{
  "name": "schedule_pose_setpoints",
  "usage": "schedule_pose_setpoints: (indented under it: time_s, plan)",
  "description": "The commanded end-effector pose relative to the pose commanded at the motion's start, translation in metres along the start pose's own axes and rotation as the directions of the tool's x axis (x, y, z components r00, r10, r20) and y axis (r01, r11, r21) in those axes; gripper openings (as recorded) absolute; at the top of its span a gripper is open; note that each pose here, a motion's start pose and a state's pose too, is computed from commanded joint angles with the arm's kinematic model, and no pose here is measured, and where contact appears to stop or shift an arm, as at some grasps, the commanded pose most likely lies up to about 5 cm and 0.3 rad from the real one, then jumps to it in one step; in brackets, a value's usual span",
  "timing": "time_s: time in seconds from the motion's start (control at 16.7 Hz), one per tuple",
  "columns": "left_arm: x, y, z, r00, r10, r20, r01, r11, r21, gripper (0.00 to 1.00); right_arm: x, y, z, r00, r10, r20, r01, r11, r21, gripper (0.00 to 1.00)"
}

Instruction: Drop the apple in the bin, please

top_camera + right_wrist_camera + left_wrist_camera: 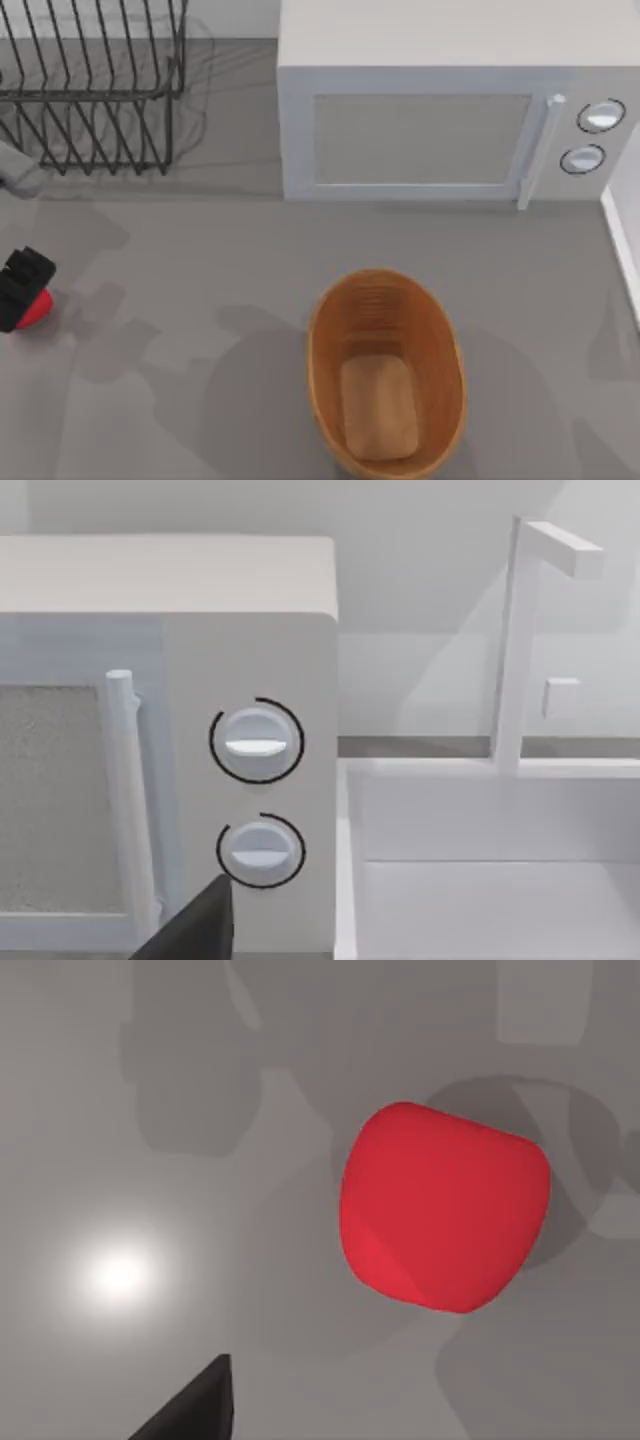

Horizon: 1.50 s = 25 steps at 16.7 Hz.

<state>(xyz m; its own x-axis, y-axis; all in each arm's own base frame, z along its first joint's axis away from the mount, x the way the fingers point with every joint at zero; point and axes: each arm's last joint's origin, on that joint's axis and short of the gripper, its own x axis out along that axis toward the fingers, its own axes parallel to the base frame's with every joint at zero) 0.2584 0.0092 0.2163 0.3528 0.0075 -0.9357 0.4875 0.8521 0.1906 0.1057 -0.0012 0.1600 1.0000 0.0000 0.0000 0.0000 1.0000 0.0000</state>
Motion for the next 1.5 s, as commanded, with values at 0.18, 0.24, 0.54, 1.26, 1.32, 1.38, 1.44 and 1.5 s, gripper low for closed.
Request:
schedule_pose_setpoints:
  time_s: [0.18,0.24,0.54,1.26,1.32,1.38,1.44,1.5]
  plan:
    - [0.027,0.017,0.023,0.983,-0.1,-0.153,0.114,0.99,0.082,1.0,0.0,0.0,0.0,1.0,0.0,0.0,0.0,1.0,0.0,1.0]
    - [0.036,0.022,0.029,0.973,-0.128,-0.194,0.149,0.984,0.101,1.0,0.0,0.0,0.0,1.0,0.0,0.0,0.0,1.0,0.0,1.0]
    - [0.064,0.035,0.045,0.934,-0.197,-0.298,0.25,0.957,0.15,1.0,0.0,0.0,0.0,1.0,0.0,0.0,0.0,1.0,0.0,1.0]
    - [0.114,0.026,0.032,0.937,-0.193,-0.292,0.245,0.957,0.153,1.0,0.0,0.0,0.0,1.0,0.0,0.0,0.0,1.0,0.0,1.0]
    - [0.122,0.024,0.029,0.935,-0.195,-0.295,0.248,0.957,0.153,1.0,0.0,0.0,0.0,1.0,0.0,0.0,0.0,1.0,0.0,1.0]
    - [0.127,0.022,0.026,0.934,-0.198,-0.299,0.251,0.956,0.152,1.0,0.0,0.0,0.0,1.0,0.0,0.0,0.0,1.0,0.0,1.0]
    - [0.13,0.022,0.025,0.933,-0.199,-0.301,0.253,0.956,0.152,1.0,0.0,0.0,0.0,1.0,0.0,0.0,0.0,1.0,0.0,1.0]
    - [0.13,0.021,0.025,0.933,-0.199,-0.301,0.253,0.956,0.151,1.0,0.0,0.0,0.0,1.0,0.0,0.0,0.0,1.0,0.0,1.0]
